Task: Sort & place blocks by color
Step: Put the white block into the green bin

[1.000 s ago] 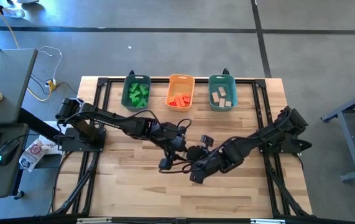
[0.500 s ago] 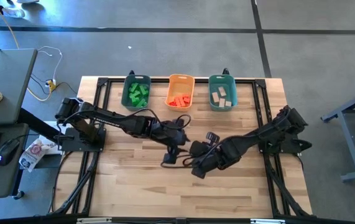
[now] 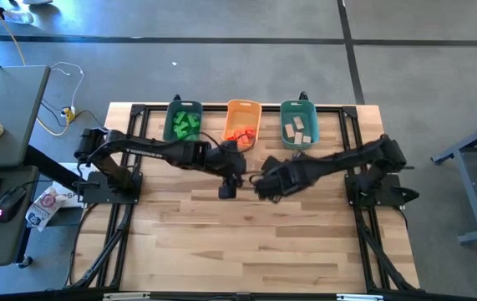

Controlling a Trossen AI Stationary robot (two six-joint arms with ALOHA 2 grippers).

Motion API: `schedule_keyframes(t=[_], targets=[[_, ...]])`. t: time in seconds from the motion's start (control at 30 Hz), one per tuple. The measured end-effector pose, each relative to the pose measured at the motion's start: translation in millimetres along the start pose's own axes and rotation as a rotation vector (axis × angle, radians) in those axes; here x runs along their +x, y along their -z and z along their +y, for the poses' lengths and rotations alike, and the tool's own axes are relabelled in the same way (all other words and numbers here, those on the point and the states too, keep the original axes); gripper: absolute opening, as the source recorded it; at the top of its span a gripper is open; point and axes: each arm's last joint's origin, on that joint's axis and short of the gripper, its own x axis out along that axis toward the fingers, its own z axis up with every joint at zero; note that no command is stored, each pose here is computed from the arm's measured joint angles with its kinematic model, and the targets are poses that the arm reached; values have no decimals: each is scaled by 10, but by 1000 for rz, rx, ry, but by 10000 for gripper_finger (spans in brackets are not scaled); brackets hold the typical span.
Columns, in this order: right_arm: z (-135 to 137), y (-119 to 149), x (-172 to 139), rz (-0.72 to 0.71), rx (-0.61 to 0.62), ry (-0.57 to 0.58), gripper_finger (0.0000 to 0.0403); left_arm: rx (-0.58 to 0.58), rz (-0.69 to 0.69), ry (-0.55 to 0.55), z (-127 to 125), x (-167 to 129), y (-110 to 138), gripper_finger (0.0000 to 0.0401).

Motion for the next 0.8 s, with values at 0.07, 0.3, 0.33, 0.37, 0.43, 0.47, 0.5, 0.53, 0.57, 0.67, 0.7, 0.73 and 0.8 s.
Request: schedule_keyframes(t=[0.07,0.3,0.33,0.37,0.43,0.47,0.5,0.53,0.57,0.67,0.7,0.73,0.8], targets=[[-116,-79,70,30,6,33,104,-14,24,-3,79,-36,29,212],[-482,-338,286,96,-11,79,104,-73,71,-42,351,-106,170,212],[-523,-363,310,105,-12,83,104,-86,89,-48,402,-129,228,212],[-566,-386,334,113,-12,89,104,-105,94,-60,451,-143,260,212],[-637,-429,376,122,-8,95,104,-149,84,-86,561,-173,319,212],[-679,-450,398,129,-3,99,104,-168,102,-96,613,-207,386,212],[-715,-469,418,134,2,101,104,-182,106,-107,654,-232,428,212],[-755,-490,439,140,5,103,104,-192,95,-119,692,-248,446,212],[-800,-513,464,145,10,106,104,-204,94,-129,730,-270,484,212],[-947,-578,539,166,29,114,104,-223,92,-145,783,-365,597,212],[-1006,-601,568,173,36,118,104,-225,80,-147,791,-401,619,211],[-1069,-625,599,181,50,121,104,-230,74,-143,795,-437,649,211],[-1201,-666,660,200,72,126,104,-236,39,-117,787,-499,697,211]])
